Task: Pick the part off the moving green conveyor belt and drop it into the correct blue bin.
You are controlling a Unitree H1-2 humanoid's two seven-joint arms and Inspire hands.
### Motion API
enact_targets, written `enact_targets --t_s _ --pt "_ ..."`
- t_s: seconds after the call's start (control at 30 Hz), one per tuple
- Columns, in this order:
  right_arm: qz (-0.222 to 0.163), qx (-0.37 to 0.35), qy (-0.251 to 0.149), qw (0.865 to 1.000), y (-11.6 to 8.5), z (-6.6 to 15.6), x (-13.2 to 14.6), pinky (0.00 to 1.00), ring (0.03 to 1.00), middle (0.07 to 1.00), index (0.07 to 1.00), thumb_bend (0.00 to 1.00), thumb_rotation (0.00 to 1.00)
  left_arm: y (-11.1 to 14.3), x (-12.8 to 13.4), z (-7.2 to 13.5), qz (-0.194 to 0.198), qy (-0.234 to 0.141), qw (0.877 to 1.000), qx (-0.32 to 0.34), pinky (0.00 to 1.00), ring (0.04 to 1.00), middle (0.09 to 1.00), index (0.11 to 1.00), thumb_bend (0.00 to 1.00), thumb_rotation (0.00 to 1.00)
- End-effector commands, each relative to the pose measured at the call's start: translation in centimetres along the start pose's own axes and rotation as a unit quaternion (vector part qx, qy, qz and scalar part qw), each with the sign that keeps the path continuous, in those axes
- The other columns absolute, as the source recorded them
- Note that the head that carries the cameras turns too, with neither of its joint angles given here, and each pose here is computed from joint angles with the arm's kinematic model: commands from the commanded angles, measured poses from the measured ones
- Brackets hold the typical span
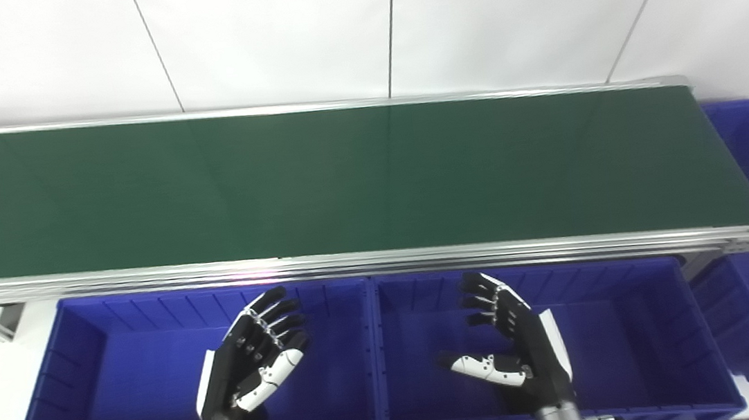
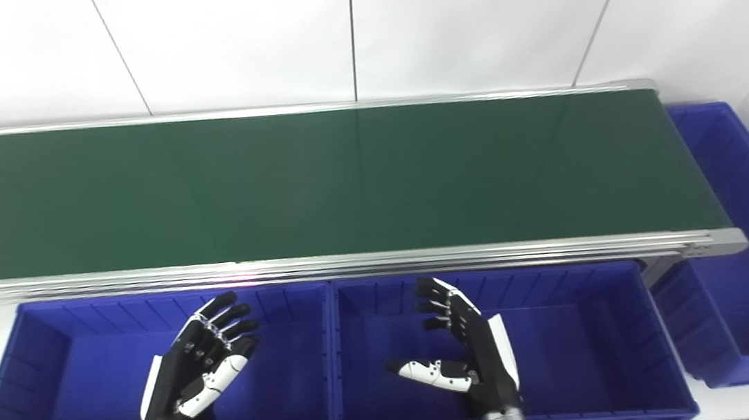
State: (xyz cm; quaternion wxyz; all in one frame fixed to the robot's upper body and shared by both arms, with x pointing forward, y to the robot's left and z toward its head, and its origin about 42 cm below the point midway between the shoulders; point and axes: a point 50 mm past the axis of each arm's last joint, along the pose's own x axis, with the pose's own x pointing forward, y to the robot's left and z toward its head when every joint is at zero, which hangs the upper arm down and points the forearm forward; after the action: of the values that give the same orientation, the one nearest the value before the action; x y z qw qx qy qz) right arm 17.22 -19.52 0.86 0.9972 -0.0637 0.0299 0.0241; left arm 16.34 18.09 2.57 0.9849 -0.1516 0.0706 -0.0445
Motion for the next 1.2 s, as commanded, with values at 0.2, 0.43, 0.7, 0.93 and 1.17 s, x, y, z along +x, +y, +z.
enact_targets --t_s 0.2,0.43,0.7,0.93,1.17 --pt "0.001 0.003 -0.046 0.999 -0.38 1.02 0.50 0.64 0.734 0.786 0.797 0.69 0.06 -0.81 0.61 0.68 -0.004 -0.034 0.999 0.008 0.63 0.651 0.711 0.745 0.57 0.00" --pt "0.001 0.002 -0.045 0.999 -0.41 0.84 0.50 0.63 0.727 0.783 0.794 0.70 0.07 -0.78 0.46 0.50 -0.001 -0.032 0.999 0.008 0.62 0.650 0.710 0.749 0.55 0.00" --pt "0.000 0.008 -0.043 0.999 -0.29 0.75 0.44 0.63 0.729 0.782 0.790 0.70 0.05 -0.60 0.41 0.39 -0.001 -0.033 0.999 0.009 0.63 0.653 0.713 0.752 0.55 0.00" --pt "0.000 0.003 -0.043 0.999 -0.22 0.71 0.43 0.62 0.723 0.778 0.790 0.69 0.05 -0.43 0.39 0.33 -0.001 -0.032 0.999 0.010 0.63 0.655 0.713 0.753 0.54 0.00" --pt "-0.001 0.010 -0.037 0.999 -0.26 0.43 0.29 0.63 0.728 0.779 0.790 0.70 0.05 -0.52 0.35 0.21 -0.002 -0.031 0.999 0.012 0.63 0.655 0.712 0.756 0.55 0.00"
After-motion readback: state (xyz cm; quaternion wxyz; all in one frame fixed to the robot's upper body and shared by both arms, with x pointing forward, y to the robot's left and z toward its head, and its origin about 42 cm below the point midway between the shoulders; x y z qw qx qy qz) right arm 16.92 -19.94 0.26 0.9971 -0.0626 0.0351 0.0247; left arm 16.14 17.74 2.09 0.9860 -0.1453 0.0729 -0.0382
